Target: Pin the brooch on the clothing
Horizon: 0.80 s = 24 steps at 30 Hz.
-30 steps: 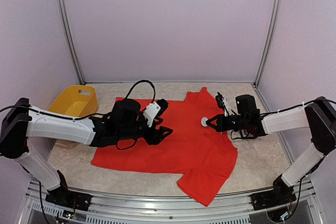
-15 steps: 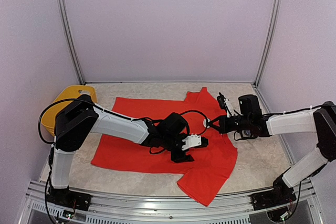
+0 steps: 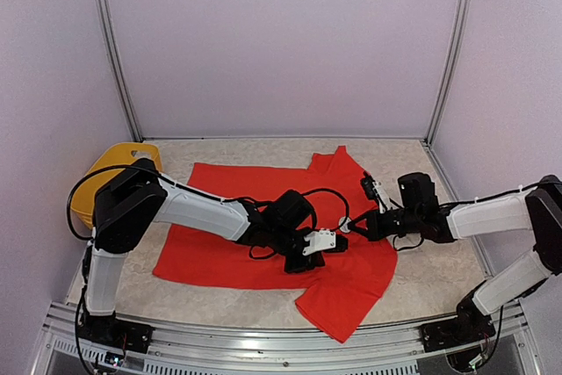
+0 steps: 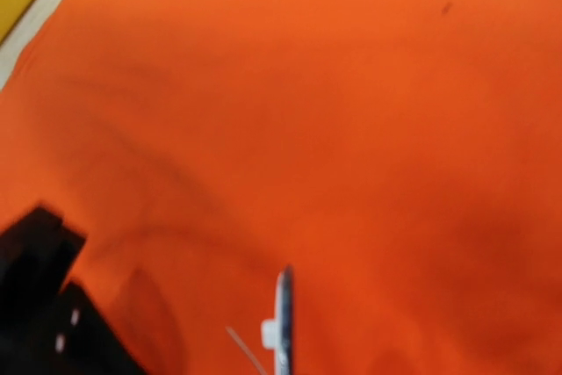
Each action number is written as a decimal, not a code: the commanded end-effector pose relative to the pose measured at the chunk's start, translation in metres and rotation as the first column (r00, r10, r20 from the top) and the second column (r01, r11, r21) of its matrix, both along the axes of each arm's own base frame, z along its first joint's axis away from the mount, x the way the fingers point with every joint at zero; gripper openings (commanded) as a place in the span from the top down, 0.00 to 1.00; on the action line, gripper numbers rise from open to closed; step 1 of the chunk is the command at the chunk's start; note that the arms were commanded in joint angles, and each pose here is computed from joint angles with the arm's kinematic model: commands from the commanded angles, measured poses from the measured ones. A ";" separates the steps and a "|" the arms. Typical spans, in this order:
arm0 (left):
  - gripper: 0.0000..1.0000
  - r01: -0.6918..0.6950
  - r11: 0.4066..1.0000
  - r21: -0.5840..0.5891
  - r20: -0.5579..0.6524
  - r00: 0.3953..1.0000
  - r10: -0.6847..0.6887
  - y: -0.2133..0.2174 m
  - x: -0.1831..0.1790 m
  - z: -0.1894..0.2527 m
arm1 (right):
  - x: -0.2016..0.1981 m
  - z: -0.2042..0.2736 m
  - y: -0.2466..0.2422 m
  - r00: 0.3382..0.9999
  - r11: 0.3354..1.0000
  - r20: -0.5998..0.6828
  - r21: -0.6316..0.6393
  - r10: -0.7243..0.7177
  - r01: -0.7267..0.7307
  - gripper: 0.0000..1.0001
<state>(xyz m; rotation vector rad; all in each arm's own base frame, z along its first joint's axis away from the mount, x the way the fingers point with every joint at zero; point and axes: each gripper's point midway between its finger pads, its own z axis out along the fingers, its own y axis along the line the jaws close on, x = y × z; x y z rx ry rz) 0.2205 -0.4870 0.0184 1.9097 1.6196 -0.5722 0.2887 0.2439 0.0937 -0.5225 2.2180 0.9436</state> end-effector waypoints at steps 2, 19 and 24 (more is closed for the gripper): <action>1.00 -0.026 0.988 -0.152 -0.085 0.996 0.013 0.000 -0.010 0.020 | -0.025 0.002 0.018 0.989 0.995 0.112 0.010 0.093 -0.094 1.00; 1.00 -0.058 0.942 -0.330 -0.165 0.986 0.003 0.008 -0.022 0.065 | -0.066 -0.019 0.043 0.707 0.964 0.658 -0.224 0.259 -0.144 1.00; 1.00 -0.060 0.941 -0.334 -0.169 0.986 0.003 0.008 -0.019 0.067 | -0.078 -0.031 0.049 0.681 0.945 0.657 -0.269 0.322 -0.187 1.00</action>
